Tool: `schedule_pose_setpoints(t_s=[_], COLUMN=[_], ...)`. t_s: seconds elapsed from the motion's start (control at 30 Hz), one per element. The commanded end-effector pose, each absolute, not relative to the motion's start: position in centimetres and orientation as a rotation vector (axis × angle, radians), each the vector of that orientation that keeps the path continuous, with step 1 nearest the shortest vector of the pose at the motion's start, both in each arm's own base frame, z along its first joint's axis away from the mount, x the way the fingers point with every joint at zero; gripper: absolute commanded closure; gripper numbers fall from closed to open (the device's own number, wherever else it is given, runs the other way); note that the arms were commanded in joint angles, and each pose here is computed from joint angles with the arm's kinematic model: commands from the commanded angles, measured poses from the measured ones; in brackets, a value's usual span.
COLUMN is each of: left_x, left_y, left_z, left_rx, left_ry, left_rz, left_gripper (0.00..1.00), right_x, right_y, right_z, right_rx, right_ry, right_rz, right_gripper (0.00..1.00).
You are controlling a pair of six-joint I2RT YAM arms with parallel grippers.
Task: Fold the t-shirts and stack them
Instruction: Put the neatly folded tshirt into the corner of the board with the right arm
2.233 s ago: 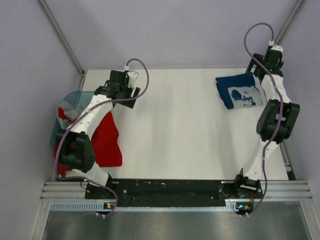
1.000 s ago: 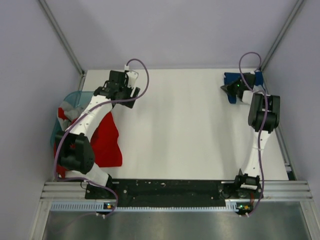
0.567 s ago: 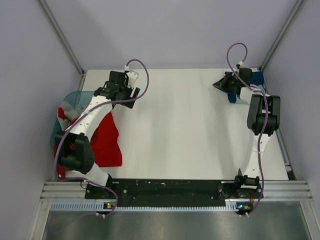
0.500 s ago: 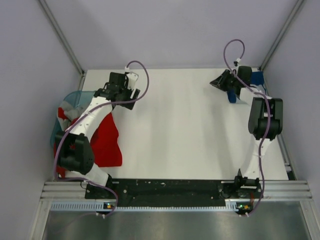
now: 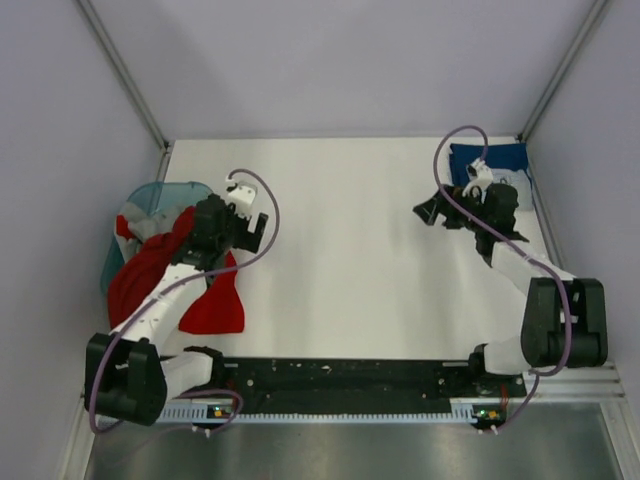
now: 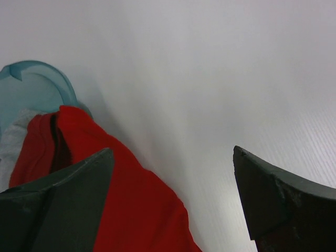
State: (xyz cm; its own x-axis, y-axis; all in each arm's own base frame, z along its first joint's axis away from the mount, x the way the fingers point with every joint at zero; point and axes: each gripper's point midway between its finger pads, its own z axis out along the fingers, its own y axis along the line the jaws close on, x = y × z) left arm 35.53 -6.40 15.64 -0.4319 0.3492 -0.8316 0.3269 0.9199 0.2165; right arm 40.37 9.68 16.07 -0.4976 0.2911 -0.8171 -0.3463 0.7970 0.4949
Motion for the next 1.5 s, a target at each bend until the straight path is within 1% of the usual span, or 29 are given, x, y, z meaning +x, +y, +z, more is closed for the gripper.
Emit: schedule_pose_setpoints(t_s=[0.0,0.17,0.3,0.43,0.6,1.47], left_x=[36.8,35.3,34.5,34.8,35.2,34.8], left_y=[-5.6,-3.3,-3.4,-3.9,-2.1,-2.4], left_z=[17.0,14.6,12.5,12.5,12.4,12.4], left_rx=[0.349,0.233,0.233,0.219,0.105,0.124], left_ry=[1.811,1.727,1.715,1.72,1.744,1.734], left_rz=[-0.02,-0.023,-0.045,-0.082,-0.016,-0.026], left_gripper=[0.01,0.01,0.01,0.01,0.01,0.01], right_x=[38.6,34.9,32.4,31.8,31.8,32.0], right_y=[5.7,0.5,-0.9,-0.9,-0.7,-1.0], right_z=[15.7,13.8,12.8,13.2,13.3,13.1], right_rx=[-0.025,0.152,0.217,0.201,0.191,0.236], right_ry=[1.879,1.748,1.659,1.577,1.577,1.585], right_rz=[0.459,0.158,0.087,0.083,0.09,0.096], right_gripper=[0.01,0.01,0.01,0.01,0.01,0.01])
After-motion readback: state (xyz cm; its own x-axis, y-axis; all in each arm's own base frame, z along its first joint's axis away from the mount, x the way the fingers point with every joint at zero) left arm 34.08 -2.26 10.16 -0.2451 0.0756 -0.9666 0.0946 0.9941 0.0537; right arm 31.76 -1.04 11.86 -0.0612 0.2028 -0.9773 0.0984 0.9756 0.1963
